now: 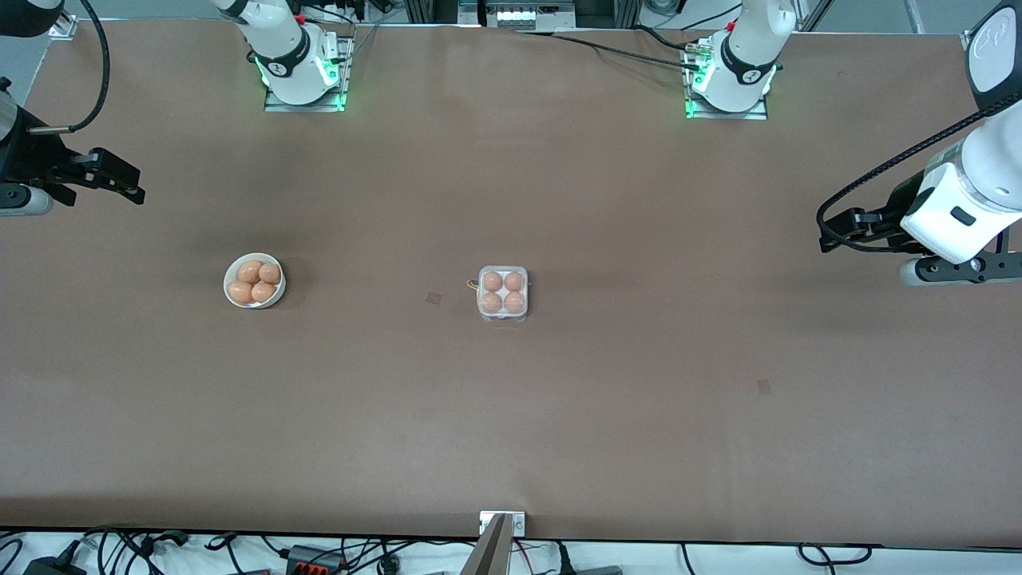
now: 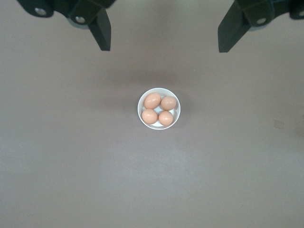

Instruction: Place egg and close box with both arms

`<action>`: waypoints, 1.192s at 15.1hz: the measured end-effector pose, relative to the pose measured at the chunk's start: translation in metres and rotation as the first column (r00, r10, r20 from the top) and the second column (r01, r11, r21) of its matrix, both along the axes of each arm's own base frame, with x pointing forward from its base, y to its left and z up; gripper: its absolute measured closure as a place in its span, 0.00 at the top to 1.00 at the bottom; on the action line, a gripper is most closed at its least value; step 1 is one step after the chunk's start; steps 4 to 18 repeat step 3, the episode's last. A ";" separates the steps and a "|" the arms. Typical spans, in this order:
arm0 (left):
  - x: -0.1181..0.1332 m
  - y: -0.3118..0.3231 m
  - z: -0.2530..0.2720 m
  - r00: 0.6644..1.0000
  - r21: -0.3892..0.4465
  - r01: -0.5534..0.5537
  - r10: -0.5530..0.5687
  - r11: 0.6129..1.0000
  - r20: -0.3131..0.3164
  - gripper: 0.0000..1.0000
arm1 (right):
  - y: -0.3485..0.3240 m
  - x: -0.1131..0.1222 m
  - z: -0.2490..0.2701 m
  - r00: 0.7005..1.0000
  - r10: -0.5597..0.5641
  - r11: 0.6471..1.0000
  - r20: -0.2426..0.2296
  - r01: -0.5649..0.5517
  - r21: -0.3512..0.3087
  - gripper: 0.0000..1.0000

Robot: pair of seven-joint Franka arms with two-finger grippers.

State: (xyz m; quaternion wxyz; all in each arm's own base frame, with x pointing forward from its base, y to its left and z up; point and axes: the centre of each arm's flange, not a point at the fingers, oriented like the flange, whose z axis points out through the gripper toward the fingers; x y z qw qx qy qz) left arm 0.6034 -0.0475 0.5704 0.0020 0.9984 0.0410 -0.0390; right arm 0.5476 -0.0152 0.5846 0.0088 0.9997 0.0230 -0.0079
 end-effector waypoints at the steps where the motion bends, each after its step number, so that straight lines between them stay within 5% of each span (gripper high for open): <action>1: 0.000 0.000 0.000 1.000 0.000 0.000 0.000 1.000 0.000 1.00 | 0.000 0.000 0.000 1.000 0.000 1.000 0.000 0.000 0.000 1.00; 18: 0.000 0.000 0.000 1.000 0.000 -0.001 0.001 1.000 0.000 1.00 | 0.000 0.000 0.000 1.000 0.000 1.000 0.000 0.000 0.000 1.00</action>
